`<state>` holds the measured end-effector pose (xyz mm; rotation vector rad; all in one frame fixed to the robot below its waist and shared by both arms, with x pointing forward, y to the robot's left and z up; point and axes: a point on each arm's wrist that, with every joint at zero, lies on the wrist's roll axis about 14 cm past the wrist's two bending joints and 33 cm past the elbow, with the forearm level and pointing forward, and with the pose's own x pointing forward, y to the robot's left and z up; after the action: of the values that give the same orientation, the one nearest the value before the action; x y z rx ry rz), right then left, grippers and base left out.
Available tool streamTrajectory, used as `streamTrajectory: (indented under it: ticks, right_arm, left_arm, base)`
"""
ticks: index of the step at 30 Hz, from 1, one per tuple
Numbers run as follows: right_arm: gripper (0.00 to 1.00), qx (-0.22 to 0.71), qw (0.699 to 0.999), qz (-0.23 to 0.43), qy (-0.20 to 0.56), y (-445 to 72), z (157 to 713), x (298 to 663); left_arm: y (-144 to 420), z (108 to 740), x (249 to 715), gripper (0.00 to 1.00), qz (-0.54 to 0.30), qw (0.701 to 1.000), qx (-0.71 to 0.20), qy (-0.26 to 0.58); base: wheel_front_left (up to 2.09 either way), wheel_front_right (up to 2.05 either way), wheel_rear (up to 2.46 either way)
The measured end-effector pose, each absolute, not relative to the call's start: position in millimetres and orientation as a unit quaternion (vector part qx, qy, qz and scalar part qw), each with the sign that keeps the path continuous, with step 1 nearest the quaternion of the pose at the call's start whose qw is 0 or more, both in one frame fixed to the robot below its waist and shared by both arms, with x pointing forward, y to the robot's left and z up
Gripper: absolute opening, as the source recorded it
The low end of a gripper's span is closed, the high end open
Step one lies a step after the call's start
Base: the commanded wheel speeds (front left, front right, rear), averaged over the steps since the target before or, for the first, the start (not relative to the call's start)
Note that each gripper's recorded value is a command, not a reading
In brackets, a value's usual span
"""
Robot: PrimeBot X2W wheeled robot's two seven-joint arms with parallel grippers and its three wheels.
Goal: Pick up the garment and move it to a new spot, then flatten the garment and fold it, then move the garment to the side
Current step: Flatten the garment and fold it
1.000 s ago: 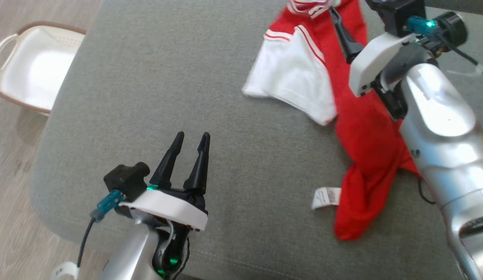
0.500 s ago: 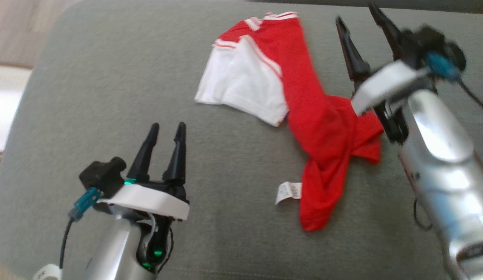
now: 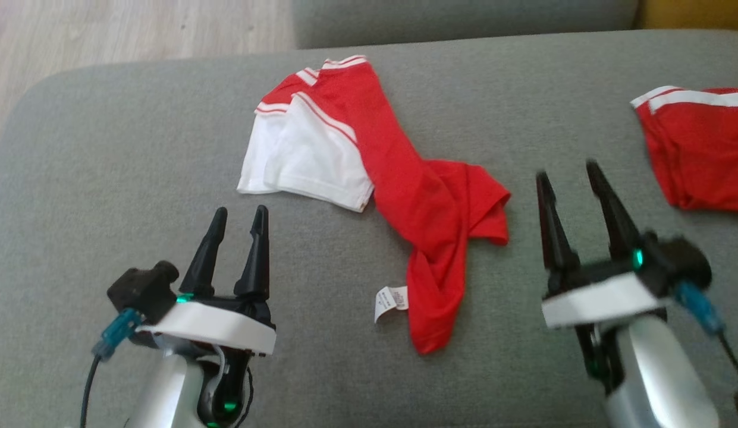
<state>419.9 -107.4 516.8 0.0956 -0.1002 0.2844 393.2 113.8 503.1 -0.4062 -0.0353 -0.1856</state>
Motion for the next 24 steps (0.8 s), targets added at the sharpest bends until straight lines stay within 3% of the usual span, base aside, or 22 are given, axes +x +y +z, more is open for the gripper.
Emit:
streamTrajectory:
  ticks: [7, 13, 24]
  right_arm:
    - [1.0, 0.068, 0.989, 0.127, -0.017, -114.4, 494.5, 390.7]
    - [1.0, 0.072, 0.987, 0.145, -0.007, -101.2, 489.0, 389.7]
    - [1.0, 0.049, 0.967, 0.245, 0.053, -36.2, 462.9, 379.2]
  left_arm:
    - [109.6, 504.2, 389.4, 1.0, -0.101, 0.974, -0.202, -0.018]
    - [112.9, 497.8, 385.6, 1.0, -0.094, 0.975, -0.202, -0.009]
    - [123.9, 492.7, 380.4, 1.0, -0.077, 0.977, -0.2, -0.004]
  base:
    - [0.0, 0.0, 0.0]
    - [0.0, 0.0, 0.0]
    - [0.0, 0.0, 0.0]
